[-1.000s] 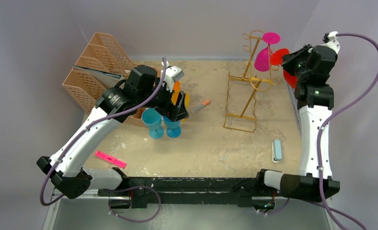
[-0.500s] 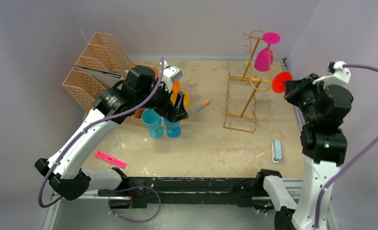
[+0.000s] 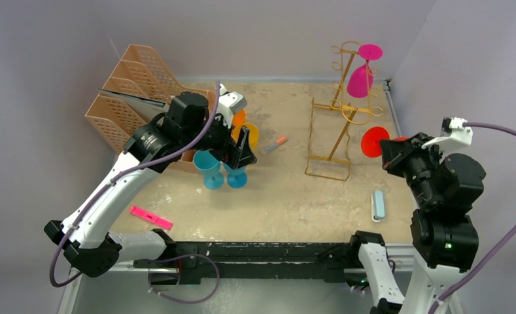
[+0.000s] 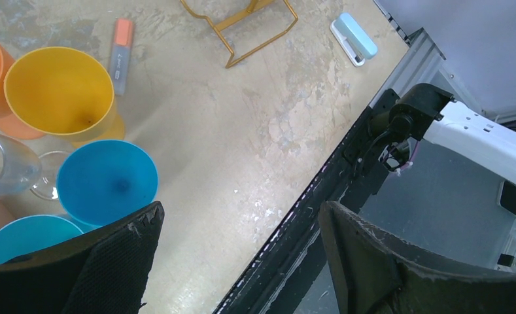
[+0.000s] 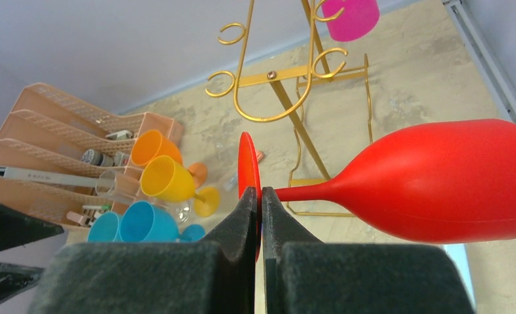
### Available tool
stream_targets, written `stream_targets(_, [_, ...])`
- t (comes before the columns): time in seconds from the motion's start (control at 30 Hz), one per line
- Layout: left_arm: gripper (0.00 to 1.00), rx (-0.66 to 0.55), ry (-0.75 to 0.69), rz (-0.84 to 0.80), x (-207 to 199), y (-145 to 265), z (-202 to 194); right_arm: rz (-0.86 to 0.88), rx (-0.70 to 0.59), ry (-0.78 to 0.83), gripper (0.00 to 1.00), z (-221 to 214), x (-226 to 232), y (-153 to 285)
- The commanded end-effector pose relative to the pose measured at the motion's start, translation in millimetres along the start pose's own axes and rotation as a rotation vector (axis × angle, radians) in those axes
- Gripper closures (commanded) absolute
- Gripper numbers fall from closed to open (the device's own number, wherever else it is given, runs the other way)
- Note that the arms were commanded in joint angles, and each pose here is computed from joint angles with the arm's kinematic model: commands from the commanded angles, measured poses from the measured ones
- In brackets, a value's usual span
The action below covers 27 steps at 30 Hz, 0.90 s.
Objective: Take the wine glass off the wine glass rack
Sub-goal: Pick up the wine glass from the wine rack, then place the wine glass at the center of the board.
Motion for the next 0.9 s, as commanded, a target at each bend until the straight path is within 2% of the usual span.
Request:
stream_targets(0.0, [0.13, -0.052, 0.003, -0.021, -6, 9, 5, 0.039, 0.023, 0.01, 1.0, -7, 7, 19])
stream_targets(0.1, [0.13, -0.064, 0.002, -0.022, -6, 11, 6, 0.065, 0.044, 0.0, 1.0, -15, 10, 28])
stream_targets(0.3, [0.13, -0.073, 0.002, -0.036, -8, 10, 8, 0.227, 0.106, -0.069, 1.0, -35, 29, 41])
stream_targets(0.4, [0.13, -0.078, 0.005, -0.044, -9, 9, 10, 0.303, 0.149, -0.05, 1.0, -48, 34, 47])
stream_targets(0.53, [0.13, -0.085, 0.005, -0.056, -11, 9, 12, 0.324, 0.235, -0.035, 1.0, -68, 30, 50])
stream_targets(0.87, [0.13, -0.093, 0.009, -0.088, -16, 12, 12, 0.54, 0.394, -0.145, 1.0, -92, 44, 42])
Point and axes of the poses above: each gripper's point midway between its finger pads, its own y axis back along the fingers, its own x axis along the line the jaws close on, z = x × y, the point moved 5 cm from there along y, back along the fingers, and after that the axes turned 2 degrees about y, right-handed, at the moved point
